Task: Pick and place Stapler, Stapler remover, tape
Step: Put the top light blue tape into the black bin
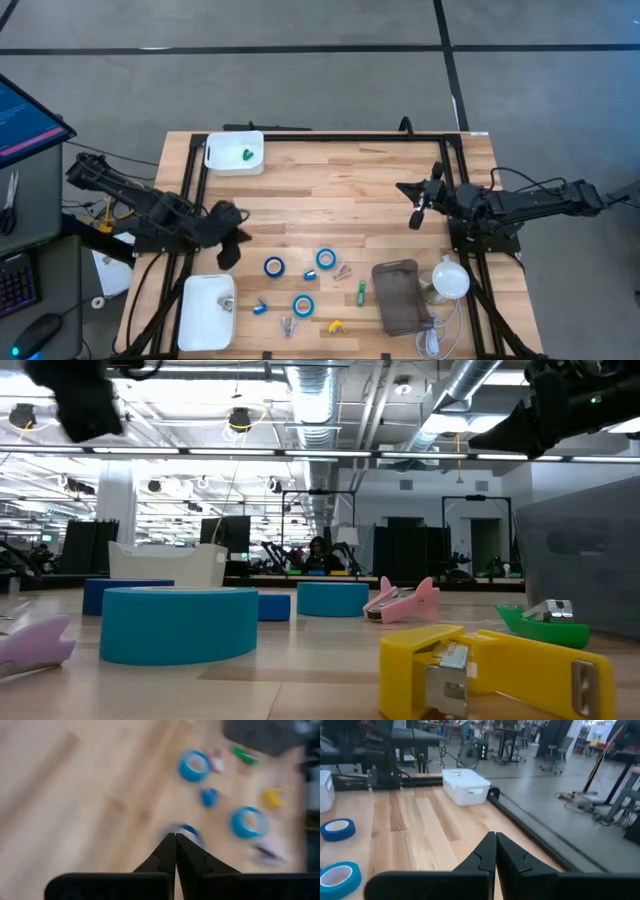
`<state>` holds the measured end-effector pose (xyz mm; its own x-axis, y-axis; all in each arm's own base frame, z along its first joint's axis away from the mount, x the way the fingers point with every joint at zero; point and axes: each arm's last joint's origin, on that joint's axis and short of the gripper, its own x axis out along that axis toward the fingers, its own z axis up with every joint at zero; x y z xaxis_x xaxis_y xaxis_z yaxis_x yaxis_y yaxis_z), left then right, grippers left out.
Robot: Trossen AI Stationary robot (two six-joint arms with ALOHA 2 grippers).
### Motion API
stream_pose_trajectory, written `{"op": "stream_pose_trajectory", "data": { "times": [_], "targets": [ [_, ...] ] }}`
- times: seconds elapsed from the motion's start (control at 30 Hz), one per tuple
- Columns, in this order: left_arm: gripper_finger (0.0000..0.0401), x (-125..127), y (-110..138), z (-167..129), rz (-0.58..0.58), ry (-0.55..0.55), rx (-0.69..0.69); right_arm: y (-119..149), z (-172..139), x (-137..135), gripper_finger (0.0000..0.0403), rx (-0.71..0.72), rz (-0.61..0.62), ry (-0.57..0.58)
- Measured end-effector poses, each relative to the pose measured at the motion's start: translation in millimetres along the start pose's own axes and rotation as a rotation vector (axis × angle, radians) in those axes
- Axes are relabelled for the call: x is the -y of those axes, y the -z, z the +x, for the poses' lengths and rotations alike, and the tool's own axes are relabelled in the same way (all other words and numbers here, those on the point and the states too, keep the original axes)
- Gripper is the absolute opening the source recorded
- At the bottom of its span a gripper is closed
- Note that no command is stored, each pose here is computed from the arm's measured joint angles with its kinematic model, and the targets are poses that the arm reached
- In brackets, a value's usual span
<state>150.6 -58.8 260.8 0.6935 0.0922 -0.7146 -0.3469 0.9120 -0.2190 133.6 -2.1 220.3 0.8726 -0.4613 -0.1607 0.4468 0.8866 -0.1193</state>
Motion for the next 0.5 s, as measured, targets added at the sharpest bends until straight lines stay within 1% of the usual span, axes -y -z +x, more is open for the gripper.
{"op": "stream_pose_trajectory", "data": {
  "times": [0.07, 0.17, 0.27, 0.33, 0.4, 0.5],
  "targets": [
    [0.0001, -3.9, -3.7, 5.4, 0.071, -0.062, 0.016, -1.1, 4.9, -3.3, 0.0000, -0.050, 0.030, 0.000],
    [0.0001, -9.8, -8.6, 13.6, 0.143, -0.138, 0.014, -16.7, 14.7, -9.1, 0.0000, -0.120, 0.062, 0.018],
    [0.0001, -16.0, -13.1, 18.4, 0.214, -0.213, 0.022, -33.0, 29.1, -18.1, 0.0000, -0.247, 0.027, 0.042],
    [0.0001, -20.2, -16.3, 19.7, 0.254, -0.272, 0.040, -45.2, 41.4, -26.9, 0.0000, -0.314, 0.001, 0.035],
    [0.0001, -24.5, -18.7, 20.2, 0.286, -0.339, 0.058, -55.7, 53.1, -38.8, 0.0000, -0.376, -0.022, -0.031],
    [0.0001, -29.2, -21.9, 20.5, 0.308, -0.407, 0.079, -67.8, 69.2, -62.5, 0.0000, -0.443, -0.071, -0.207]
  ]
}}
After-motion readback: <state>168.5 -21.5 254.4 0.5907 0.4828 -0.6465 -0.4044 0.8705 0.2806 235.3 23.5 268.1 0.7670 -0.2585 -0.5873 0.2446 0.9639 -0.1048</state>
